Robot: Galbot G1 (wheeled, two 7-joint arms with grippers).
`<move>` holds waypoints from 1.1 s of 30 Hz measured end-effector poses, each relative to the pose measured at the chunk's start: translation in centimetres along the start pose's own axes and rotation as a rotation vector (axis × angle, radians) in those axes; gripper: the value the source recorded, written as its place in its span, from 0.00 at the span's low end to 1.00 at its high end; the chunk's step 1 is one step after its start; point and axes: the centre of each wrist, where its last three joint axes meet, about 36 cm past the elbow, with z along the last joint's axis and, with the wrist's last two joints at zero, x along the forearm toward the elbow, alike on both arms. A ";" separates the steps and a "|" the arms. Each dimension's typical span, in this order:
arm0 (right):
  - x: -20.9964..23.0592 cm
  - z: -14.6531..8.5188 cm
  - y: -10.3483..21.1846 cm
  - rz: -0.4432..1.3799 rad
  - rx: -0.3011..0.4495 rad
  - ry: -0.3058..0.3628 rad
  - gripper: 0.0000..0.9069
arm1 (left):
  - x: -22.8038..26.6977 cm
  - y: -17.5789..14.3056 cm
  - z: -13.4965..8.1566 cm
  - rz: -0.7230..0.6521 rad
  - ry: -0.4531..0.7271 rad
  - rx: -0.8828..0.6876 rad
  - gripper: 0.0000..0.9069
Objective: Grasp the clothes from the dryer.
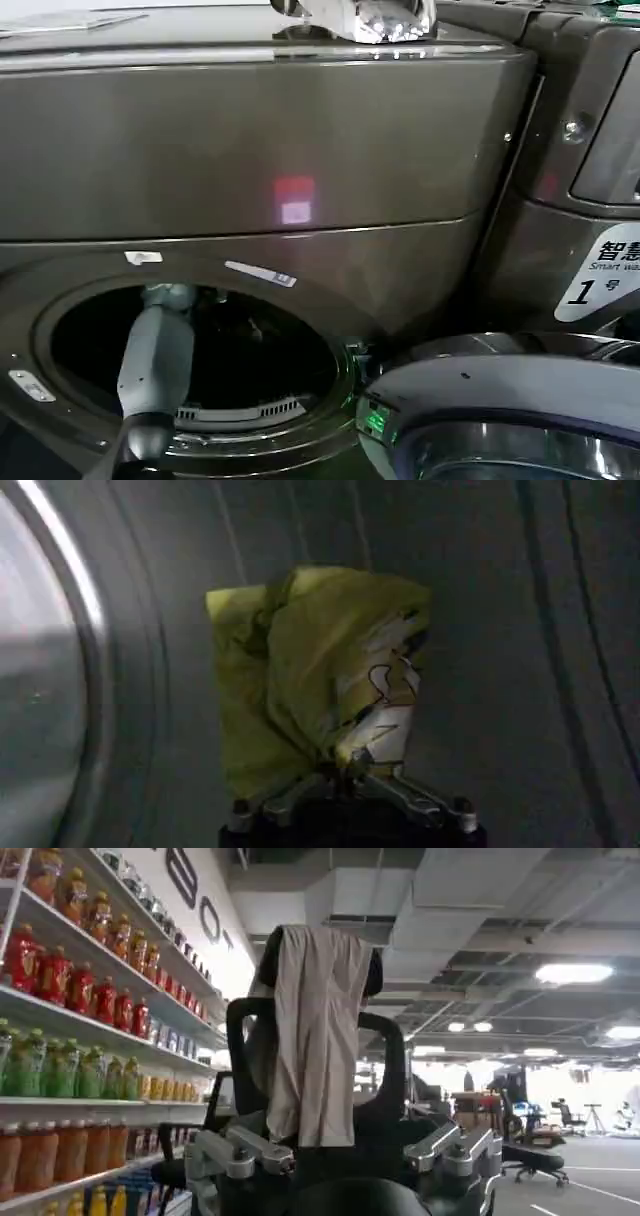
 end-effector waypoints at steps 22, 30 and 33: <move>0.1 -0.4 1.2 -0.048 -0.005 -0.038 1.00 | -3.0 -5.1 -3.4 -0.735 -0.430 0.626 0.00; 0.5 -0.5 1.3 -0.068 0.006 -0.025 1.00 | -3.4 -7.4 -5.1 -0.873 -0.472 0.911 0.00; 0.6 -0.4 1.5 -0.073 0.008 -0.029 1.00 | -3.5 -8.0 -5.3 -0.902 -0.470 0.981 0.00</move>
